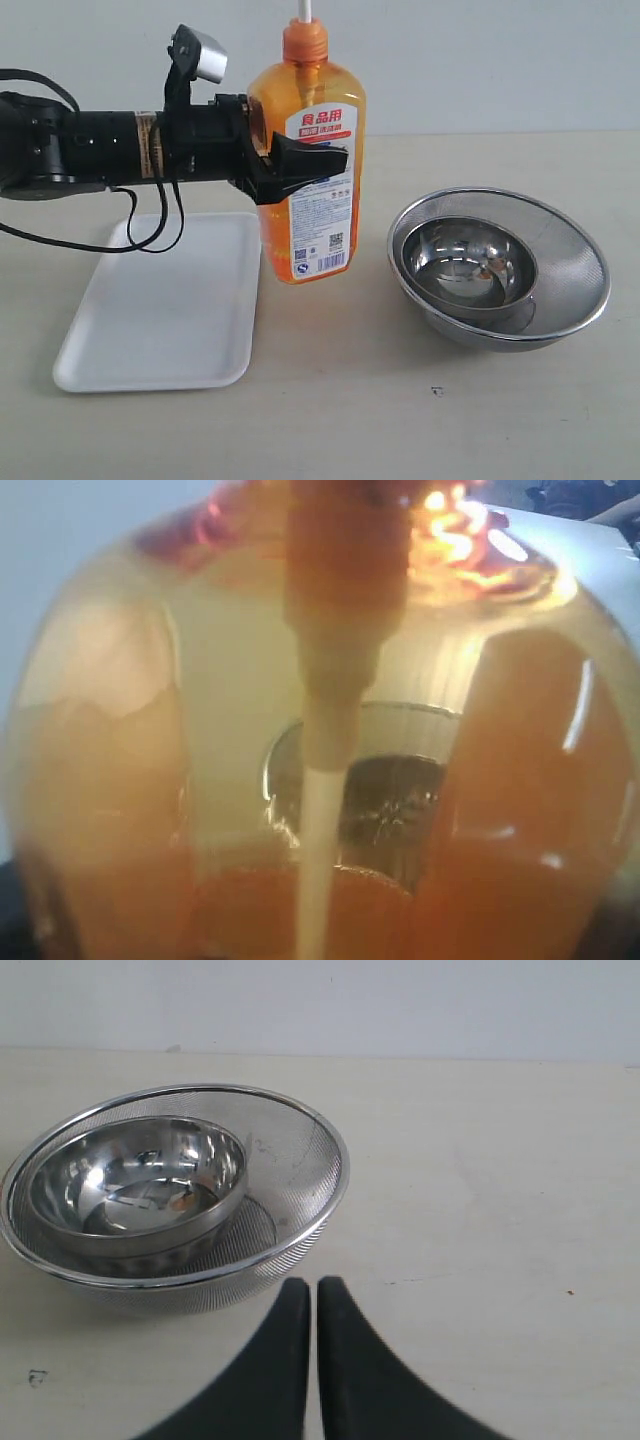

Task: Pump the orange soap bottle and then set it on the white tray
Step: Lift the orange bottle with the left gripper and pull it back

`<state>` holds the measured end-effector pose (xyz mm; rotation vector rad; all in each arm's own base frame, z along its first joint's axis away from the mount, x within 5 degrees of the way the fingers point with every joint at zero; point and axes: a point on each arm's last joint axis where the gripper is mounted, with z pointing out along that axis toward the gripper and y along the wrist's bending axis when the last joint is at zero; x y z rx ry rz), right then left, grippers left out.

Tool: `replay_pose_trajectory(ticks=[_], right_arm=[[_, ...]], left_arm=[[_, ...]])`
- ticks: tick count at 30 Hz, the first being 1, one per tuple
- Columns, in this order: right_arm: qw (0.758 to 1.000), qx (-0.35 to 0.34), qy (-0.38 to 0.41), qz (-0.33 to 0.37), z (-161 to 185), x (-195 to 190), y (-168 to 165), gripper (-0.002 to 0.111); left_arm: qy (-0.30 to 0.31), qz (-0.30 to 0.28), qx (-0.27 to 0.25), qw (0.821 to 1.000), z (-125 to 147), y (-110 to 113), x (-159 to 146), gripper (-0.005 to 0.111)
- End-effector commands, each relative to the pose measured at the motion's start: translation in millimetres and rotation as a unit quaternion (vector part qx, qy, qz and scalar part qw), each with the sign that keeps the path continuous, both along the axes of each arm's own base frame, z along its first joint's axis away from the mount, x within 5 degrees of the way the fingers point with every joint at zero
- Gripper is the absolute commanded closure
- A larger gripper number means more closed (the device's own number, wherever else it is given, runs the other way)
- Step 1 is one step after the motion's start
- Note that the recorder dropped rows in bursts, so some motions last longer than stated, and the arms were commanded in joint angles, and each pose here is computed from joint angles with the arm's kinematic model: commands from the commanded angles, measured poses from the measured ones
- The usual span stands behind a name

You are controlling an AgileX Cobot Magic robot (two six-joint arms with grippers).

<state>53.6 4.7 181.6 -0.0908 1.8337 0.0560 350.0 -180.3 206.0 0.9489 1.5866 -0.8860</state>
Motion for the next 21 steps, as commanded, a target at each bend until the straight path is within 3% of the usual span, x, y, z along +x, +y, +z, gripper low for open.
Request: replay_pose_trajectory(ticks=[1, 10, 18, 21], right_arm=[[1.0, -0.003, -0.01, 0.0, 1, 0, 0, 0.108], [1.0, -0.003, -0.01, 0.0, 1, 0, 0, 0.108], [1.0, -0.003, -0.01, 0.0, 1, 0, 0, 0.108], [1.0, -0.003, -0.01, 0.0, 1, 0, 0, 0.108]], left_arm=[[0.004, 0.027, -0.046, 0.999, 13, 0, -2, 0.102], [0.005, 0.074, -0.055, 0.996, 5, 11, -18, 0.102], [0.021, 0.149, -0.058, 0.987, 9, 24, -24, 0.102], [0.011, 0.163, -0.059, 0.985, 7, 15, -30, 0.102]])
